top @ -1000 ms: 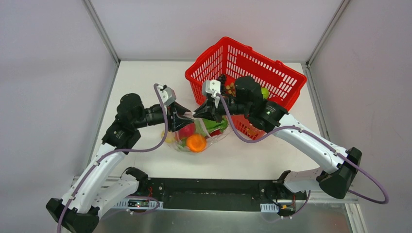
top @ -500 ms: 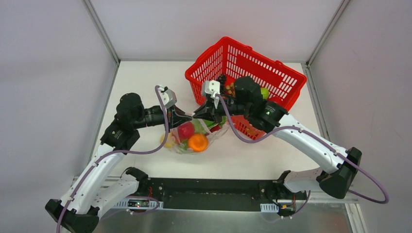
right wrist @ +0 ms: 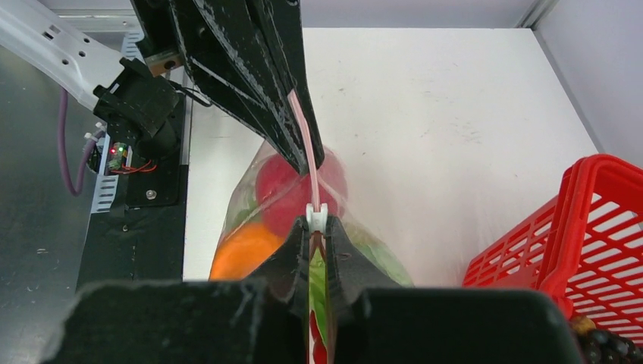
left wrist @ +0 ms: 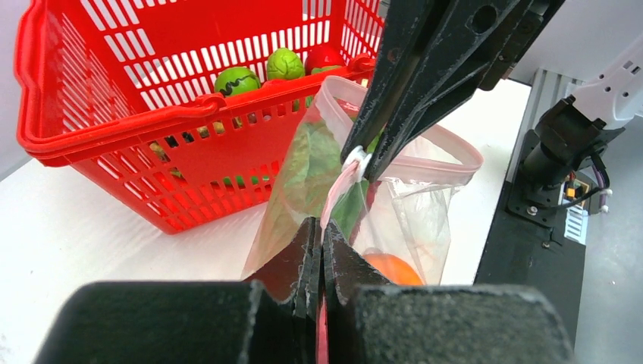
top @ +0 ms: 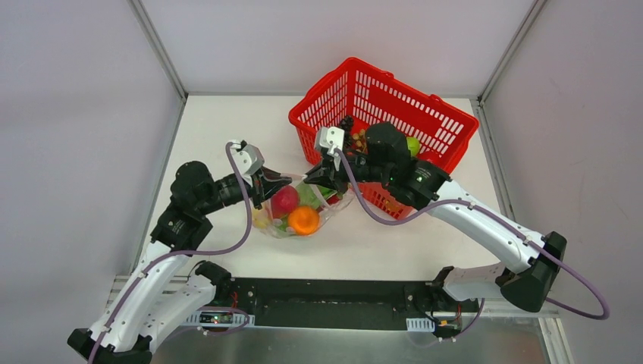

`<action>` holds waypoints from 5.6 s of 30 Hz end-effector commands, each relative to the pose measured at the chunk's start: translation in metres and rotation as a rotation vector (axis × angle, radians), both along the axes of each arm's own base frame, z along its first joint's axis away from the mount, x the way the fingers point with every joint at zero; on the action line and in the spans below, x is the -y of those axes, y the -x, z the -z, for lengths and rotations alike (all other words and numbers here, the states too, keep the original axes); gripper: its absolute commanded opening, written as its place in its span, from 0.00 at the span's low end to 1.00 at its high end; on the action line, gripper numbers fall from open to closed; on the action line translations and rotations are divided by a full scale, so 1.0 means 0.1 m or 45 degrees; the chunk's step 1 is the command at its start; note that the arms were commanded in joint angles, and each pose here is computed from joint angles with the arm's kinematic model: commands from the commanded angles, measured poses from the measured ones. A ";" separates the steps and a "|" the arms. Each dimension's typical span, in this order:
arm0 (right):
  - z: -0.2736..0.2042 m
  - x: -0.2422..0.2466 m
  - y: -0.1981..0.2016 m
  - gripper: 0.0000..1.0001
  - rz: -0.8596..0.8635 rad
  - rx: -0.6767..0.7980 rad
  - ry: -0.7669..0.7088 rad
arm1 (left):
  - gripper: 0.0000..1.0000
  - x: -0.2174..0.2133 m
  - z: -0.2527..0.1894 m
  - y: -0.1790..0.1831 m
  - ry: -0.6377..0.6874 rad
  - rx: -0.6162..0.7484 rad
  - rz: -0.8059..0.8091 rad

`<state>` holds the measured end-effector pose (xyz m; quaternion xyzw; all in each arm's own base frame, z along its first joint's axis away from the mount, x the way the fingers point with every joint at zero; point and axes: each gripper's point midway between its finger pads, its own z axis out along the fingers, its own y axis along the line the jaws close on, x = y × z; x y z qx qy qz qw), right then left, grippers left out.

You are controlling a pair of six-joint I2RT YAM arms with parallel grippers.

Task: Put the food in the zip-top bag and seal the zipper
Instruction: Zip the zipper food storage bag at the center of the board, then place the zipper food storage bag at the center of the board.

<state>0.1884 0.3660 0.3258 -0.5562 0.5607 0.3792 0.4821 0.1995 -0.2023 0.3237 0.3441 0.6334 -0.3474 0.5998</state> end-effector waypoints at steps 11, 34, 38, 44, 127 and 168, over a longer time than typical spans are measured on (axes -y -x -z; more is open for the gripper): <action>-0.07 0.47 -0.10 0.00 0.231 0.073 -0.016 | 0.00 -0.27 -0.19 -0.24 0.048 0.128 -0.271; 0.00 0.75 -0.04 0.00 0.231 0.025 -0.005 | 0.00 -0.56 -0.16 -0.31 0.045 0.174 -0.486; -0.05 0.69 -0.03 0.00 0.205 0.000 -0.029 | 0.01 -0.27 -0.18 -0.14 0.016 0.174 -0.224; -0.07 0.60 -0.08 0.00 0.177 0.000 -0.035 | 0.59 0.00 -0.09 0.10 -0.146 0.030 0.100; -0.32 1.02 -0.24 0.69 0.460 -0.106 -0.326 | 0.00 -0.73 -0.23 -0.55 -0.183 0.073 -0.634; -0.12 1.23 -0.76 0.82 0.929 -0.401 -0.531 | 0.84 -0.26 0.28 -0.04 -0.148 -0.326 -0.249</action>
